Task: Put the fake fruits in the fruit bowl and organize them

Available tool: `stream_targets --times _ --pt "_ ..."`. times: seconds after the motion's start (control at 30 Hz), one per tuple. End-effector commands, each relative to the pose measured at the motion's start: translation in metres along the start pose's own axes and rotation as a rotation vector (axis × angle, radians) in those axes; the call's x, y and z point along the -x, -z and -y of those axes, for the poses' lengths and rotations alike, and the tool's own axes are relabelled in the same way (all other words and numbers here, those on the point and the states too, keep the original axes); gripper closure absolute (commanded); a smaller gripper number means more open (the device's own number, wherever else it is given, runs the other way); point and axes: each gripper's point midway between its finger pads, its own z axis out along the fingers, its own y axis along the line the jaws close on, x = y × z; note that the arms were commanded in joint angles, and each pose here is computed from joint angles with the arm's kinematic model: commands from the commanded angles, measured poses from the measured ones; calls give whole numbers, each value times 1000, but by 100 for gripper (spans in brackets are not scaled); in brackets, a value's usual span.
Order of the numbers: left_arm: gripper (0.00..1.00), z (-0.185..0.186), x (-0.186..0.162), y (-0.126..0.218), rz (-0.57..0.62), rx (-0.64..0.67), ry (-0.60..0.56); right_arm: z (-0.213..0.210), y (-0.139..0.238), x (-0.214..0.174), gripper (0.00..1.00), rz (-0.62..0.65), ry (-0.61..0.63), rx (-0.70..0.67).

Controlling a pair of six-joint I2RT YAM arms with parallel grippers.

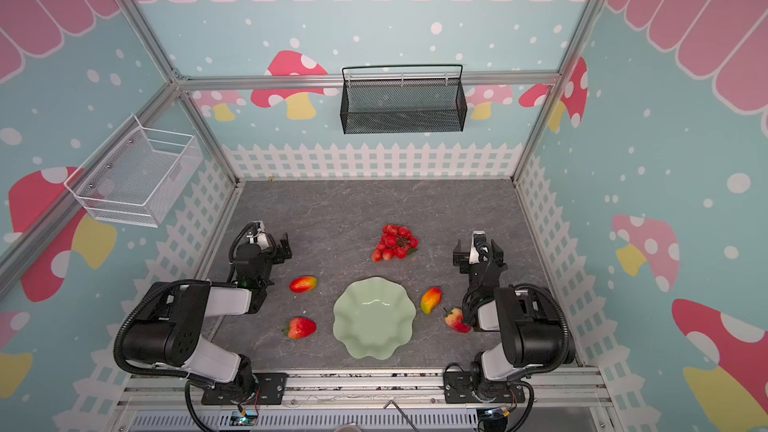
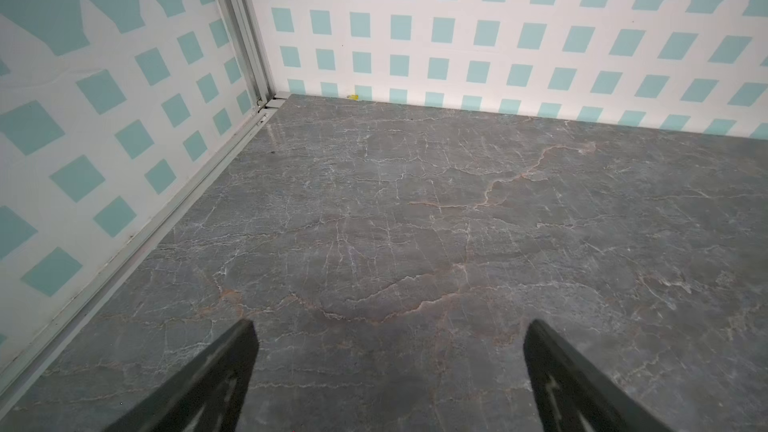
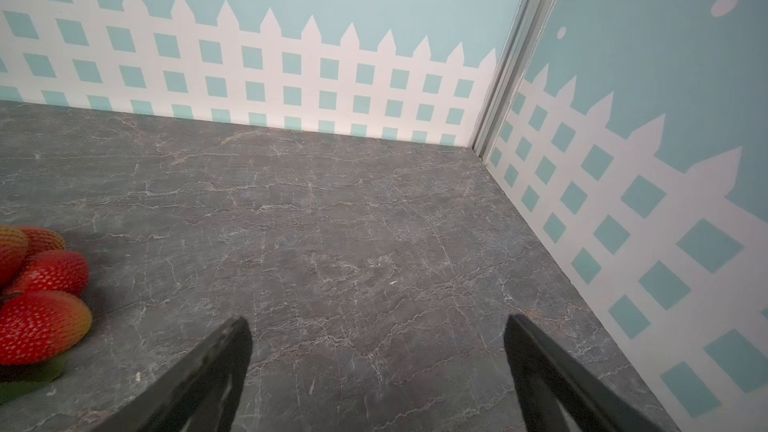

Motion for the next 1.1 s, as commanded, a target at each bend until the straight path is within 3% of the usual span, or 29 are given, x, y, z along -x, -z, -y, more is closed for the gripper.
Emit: stream_targets --times 0.0,0.57,0.77,0.83,0.97,1.07 --pt "0 2 9 -2 16 -11 -8 1 -2 7 2 22 14 -8" --pt "0 2 8 -2 16 -12 -8 1 -2 8 1 26 15 -11" --pt "0 -11 43 27 87 94 5 26 23 29 0 96 -35 -160" --pt "0 0 62 44 113 113 -22 29 23 33 0 50 -71 -174" --pt "0 56 86 74 48 -34 -42 15 27 46 0 -2 -158 -68" --pt "0 131 76 104 -100 -349 -75 -22 32 54 1 -17 -192 156"
